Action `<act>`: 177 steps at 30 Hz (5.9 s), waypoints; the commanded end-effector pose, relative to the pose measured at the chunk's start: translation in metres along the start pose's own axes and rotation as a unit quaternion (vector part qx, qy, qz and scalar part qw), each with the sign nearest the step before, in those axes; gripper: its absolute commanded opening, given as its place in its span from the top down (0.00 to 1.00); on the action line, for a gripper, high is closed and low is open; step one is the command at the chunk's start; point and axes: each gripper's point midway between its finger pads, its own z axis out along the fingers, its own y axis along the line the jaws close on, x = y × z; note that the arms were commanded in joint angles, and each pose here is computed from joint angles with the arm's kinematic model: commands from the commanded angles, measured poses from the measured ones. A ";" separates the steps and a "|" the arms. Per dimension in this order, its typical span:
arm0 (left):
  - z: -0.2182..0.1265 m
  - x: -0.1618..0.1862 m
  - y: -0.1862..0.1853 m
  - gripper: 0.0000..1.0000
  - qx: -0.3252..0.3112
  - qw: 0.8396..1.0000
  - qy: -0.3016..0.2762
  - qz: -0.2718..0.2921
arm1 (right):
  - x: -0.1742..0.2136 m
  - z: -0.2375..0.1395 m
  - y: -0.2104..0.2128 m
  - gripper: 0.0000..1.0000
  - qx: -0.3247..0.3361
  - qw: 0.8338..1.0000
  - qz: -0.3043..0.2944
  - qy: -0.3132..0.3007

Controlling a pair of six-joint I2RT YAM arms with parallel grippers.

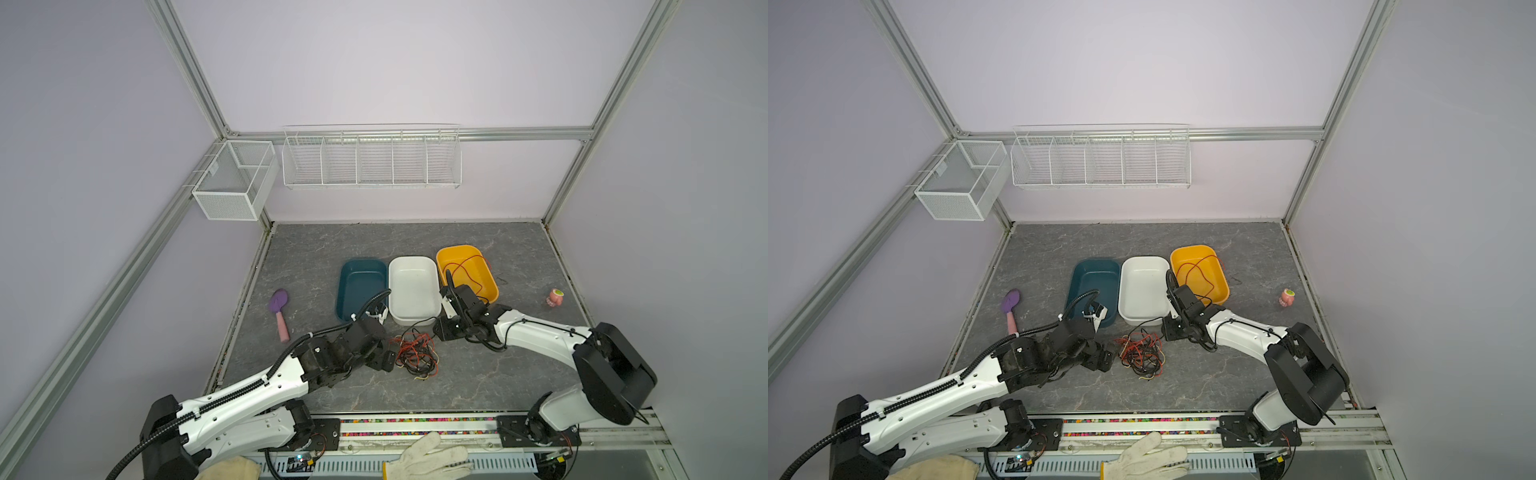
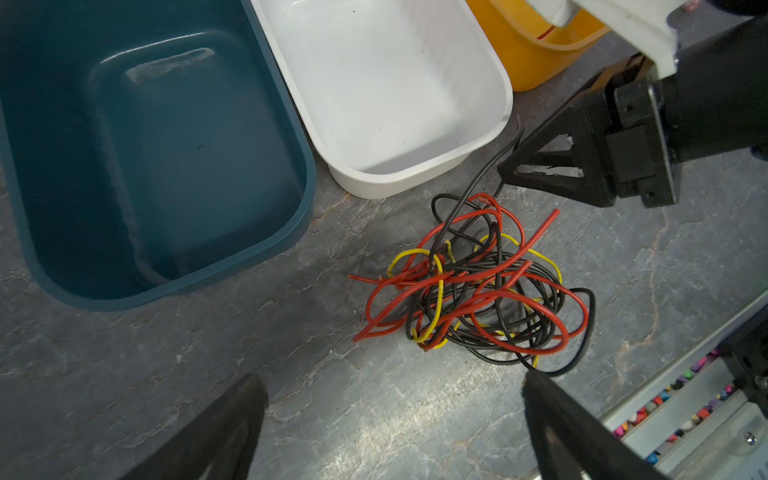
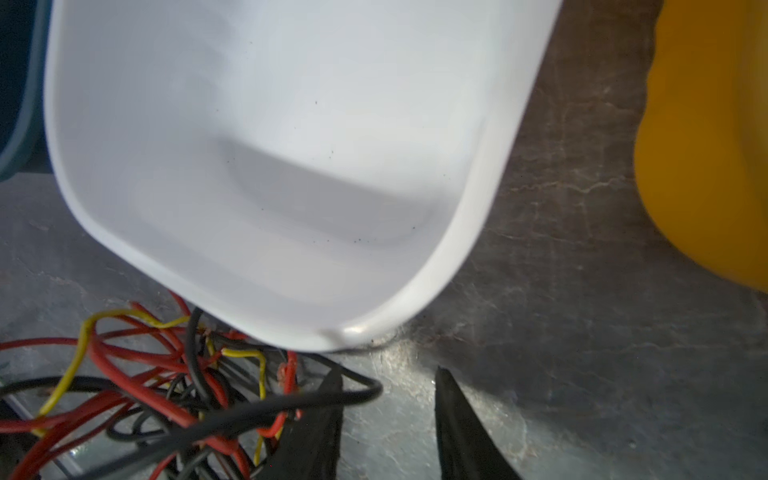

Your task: Untangle the cables

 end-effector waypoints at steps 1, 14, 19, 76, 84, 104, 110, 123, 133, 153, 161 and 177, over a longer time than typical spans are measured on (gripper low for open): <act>0.003 0.002 -0.003 0.03 0.015 0.999 -0.013 -0.035 | -0.004 0.004 0.003 0.71 0.001 1.000 -0.008 -0.016; 0.030 0.030 -0.003 0.05 0.031 0.997 -0.012 -0.077 | -0.005 -0.006 0.016 0.93 -0.003 0.998 -0.049 -0.039; 0.039 0.034 -0.005 0.04 0.042 0.995 -0.018 -0.092 | -0.010 -0.027 0.028 0.93 -0.015 0.996 -0.062 -0.070; 0.131 0.099 -0.041 0.10 0.080 0.982 0.088 -0.145 | -0.070 -0.347 0.163 0.93 -0.184 0.920 -0.160 -0.306; 0.133 0.105 -0.042 0.12 0.081 0.982 0.096 -0.144 | -0.082 -0.375 0.164 0.93 -0.172 0.915 -0.166 -0.324; 0.112 0.088 -0.024 0.10 0.030 0.991 0.076 -0.109 | -0.117 -0.401 0.161 0.93 -0.092 0.904 -0.206 -0.364; 0.080 0.062 -0.005 0.07 -0.005 0.995 0.026 -0.100 | -0.133 -0.378 0.162 0.93 -0.084 0.914 -0.202 -0.343; 0.039 0.054 0.021 0.02 0.012 0.988 -0.065 -0.139 | -0.188 -0.316 0.124 0.93 -0.045 0.940 -0.148 -0.305; 0.016 0.053 0.032 0.01 0.032 0.980 -0.105 -0.166 | -0.223 -0.252 0.092 0.93 0.043 0.948 -0.129 -0.288; 0.024 0.054 0.030 0.00 0.026 0.985 -0.100 -0.140 | -0.223 -0.123 0.050 0.93 0.124 0.964 -0.125 -0.200; 0.026 0.055 0.030 0.00 0.021 0.986 -0.096 -0.136 | -0.202 -0.080 0.037 0.93 0.130 0.973 -0.112 -0.153; 0.027 0.057 0.030 0.00 0.024 0.986 -0.096 -0.138 | -0.154 -0.010 0.024 0.93 0.127 0.988 -0.079 -0.050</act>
